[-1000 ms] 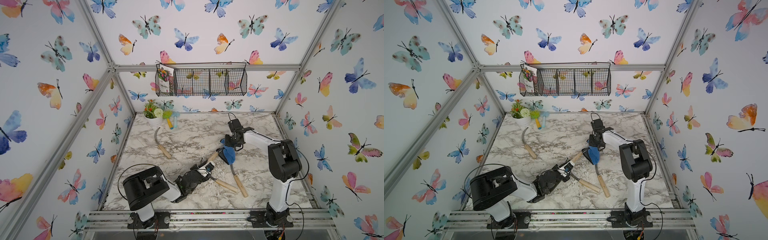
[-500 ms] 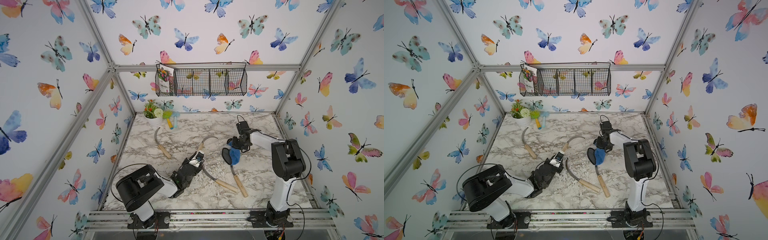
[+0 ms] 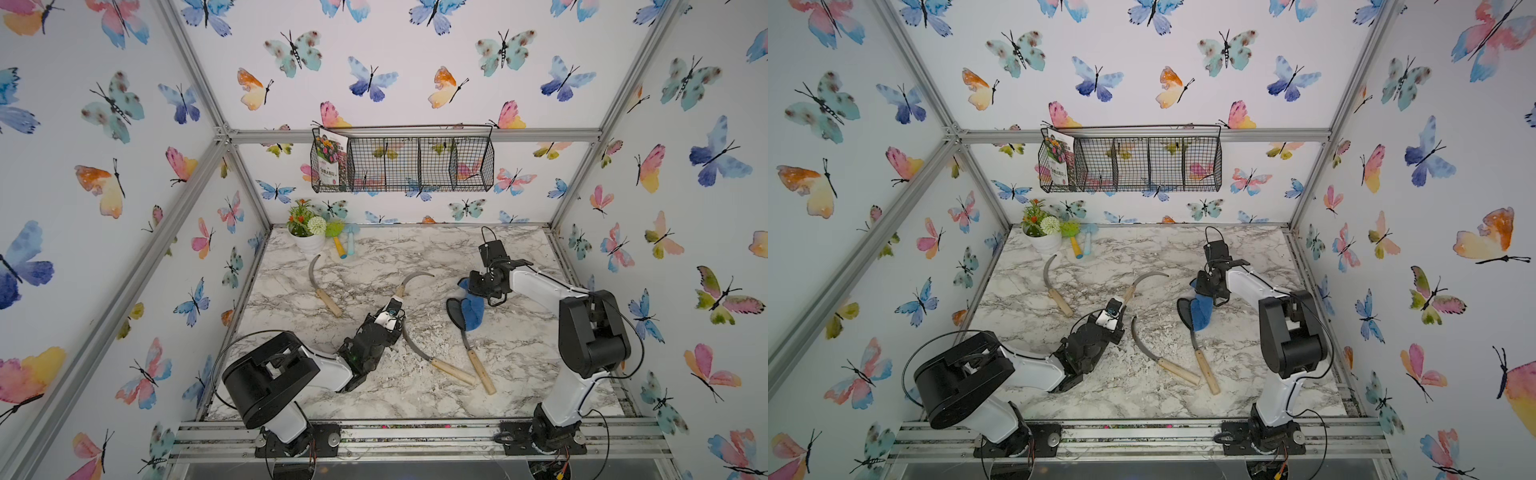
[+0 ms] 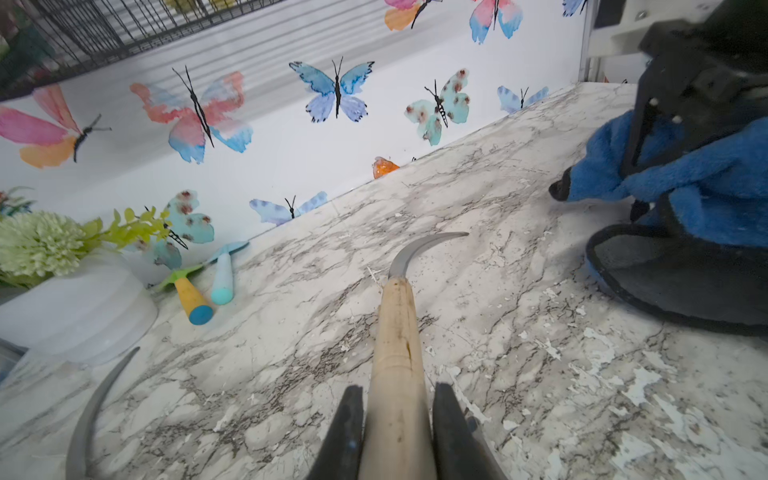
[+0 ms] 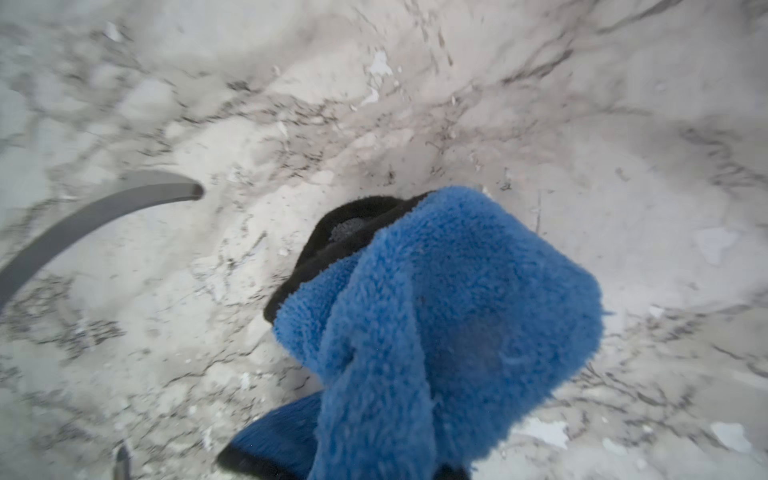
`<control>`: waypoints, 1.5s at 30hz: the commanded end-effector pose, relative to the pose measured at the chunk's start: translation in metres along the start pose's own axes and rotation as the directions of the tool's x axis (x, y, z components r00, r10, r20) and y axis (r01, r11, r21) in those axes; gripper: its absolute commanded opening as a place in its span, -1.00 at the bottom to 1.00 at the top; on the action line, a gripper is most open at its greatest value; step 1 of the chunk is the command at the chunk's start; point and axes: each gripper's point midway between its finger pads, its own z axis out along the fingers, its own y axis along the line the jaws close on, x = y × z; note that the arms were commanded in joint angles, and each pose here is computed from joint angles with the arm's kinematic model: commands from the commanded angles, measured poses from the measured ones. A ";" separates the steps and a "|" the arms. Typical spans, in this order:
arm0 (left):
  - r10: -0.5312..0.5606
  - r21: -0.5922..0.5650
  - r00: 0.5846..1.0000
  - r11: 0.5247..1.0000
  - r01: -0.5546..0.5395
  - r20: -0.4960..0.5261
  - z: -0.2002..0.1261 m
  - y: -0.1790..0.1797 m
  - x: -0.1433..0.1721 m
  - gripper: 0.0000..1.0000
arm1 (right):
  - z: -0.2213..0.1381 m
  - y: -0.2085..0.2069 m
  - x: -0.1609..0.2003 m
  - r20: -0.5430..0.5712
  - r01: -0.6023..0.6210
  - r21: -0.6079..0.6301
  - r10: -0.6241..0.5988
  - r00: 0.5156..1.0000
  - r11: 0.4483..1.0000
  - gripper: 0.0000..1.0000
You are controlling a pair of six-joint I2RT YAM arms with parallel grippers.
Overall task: Wipe small sickles with rags
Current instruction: Adjust the small sickle.
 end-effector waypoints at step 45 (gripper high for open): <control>-0.540 0.426 0.841 0.754 0.499 -0.029 -0.058 -0.012 -0.068 -1.00 | -0.039 0.224 0.103 0.275 0.287 -0.571 -0.150 0.950 0.769 -0.96</control>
